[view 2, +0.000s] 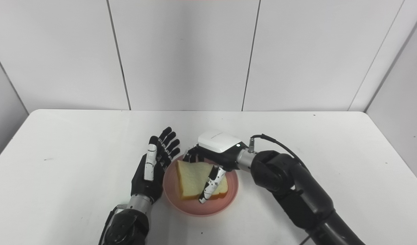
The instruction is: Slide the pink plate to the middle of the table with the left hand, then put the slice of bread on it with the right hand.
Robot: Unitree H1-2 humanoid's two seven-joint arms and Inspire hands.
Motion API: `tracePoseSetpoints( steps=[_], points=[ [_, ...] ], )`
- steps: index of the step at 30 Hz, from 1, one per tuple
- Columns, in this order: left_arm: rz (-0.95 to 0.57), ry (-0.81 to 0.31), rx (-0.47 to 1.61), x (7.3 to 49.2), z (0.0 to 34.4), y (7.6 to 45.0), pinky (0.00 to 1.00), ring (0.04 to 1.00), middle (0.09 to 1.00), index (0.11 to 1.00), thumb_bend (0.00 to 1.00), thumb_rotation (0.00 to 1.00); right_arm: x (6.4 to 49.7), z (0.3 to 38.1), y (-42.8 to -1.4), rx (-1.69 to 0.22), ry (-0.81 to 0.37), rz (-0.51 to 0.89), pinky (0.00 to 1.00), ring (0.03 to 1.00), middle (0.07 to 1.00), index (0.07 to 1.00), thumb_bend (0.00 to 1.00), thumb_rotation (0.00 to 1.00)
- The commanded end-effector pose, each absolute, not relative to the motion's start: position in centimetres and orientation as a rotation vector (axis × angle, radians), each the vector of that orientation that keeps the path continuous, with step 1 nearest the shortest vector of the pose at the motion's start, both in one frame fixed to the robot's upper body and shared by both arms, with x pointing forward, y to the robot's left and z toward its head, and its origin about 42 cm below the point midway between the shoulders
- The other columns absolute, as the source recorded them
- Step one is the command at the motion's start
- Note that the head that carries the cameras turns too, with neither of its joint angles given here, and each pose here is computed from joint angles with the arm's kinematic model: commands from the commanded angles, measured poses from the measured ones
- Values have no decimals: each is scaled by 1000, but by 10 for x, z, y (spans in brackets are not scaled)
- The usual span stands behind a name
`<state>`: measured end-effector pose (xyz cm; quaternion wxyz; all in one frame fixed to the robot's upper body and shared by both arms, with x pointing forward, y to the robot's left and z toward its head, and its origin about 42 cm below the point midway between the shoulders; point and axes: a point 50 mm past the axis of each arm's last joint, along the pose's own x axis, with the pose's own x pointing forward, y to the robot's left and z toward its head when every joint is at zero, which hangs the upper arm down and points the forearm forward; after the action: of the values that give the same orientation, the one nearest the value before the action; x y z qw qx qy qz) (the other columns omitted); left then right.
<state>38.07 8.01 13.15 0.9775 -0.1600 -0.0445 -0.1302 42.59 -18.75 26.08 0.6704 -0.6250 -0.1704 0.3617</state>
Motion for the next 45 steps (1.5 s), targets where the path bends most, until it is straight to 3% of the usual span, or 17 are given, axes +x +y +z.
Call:
tracePoseSetpoints(
  steps=[1, 5, 15, 19, 24, 26, 28, 34, 36, 40, 45],
  points=[
    [-281, -180, -342, 390, 155, 72, 909, 919, 941, 883, 744, 926, 428, 293, -189, -1402, -476, 771, 569, 670, 696, 684, 977, 445],
    [-278, -180, -346, 390, 156, 73, 907, 919, 944, 887, 744, 929, 425, 300, -199, -1373, -431, 764, 612, 729, 745, 740, 993, 469],
    [-262, -180, -355, 391, 157, 80, 903, 924, 937, 886, 740, 937, 410, 310, -229, -1274, -399, 703, 641, 766, 788, 782, 987, 506],
    [-256, -186, -355, 392, 157, 83, 897, 917, 930, 881, 736, 937, 403, 311, -242, -1193, -383, 640, 699, 821, 823, 799, 1000, 498],
    [-252, -192, -344, 393, 155, 86, 893, 912, 926, 876, 739, 936, 401, 297, -259, -1045, -413, 560, 698, 822, 837, 809, 990, 477],
    [-250, -193, -341, 392, 154, 87, 894, 911, 925, 876, 740, 940, 399, 285, -267, -968, -412, 508, 724, 853, 875, 839, 967, 511],
    [-250, -193, -341, 392, 154, 89, 898, 913, 923, 877, 745, 933, 396, 273, -271, -894, -401, 477, 778, 891, 921, 901, 921, 637],
    [-246, -205, -324, 388, 154, 95, 900, 914, 923, 879, 753, 911, 381, 241, -271, -688, -344, 412, 867, 970, 994, 985, 866, 817],
    [-244, -215, -306, 385, 154, 98, 901, 914, 925, 884, 741, 910, 377, 231, -267, -615, -335, 403, 908, 994, 999, 998, 793, 912],
    [-244, -232, -259, 380, 152, 102, 912, 917, 931, 897, 729, 916, 372, 213, -257, -444, -322, 404, 936, 1000, 1000, 1000, 741, 940],
    [-235, -252, -189, 376, 149, 104, 997, 959, 947, 923, 725, 958, 370, 188, -243, -217, -311, 372, 999, 1000, 1000, 1000, 714, 970]
  ],
)
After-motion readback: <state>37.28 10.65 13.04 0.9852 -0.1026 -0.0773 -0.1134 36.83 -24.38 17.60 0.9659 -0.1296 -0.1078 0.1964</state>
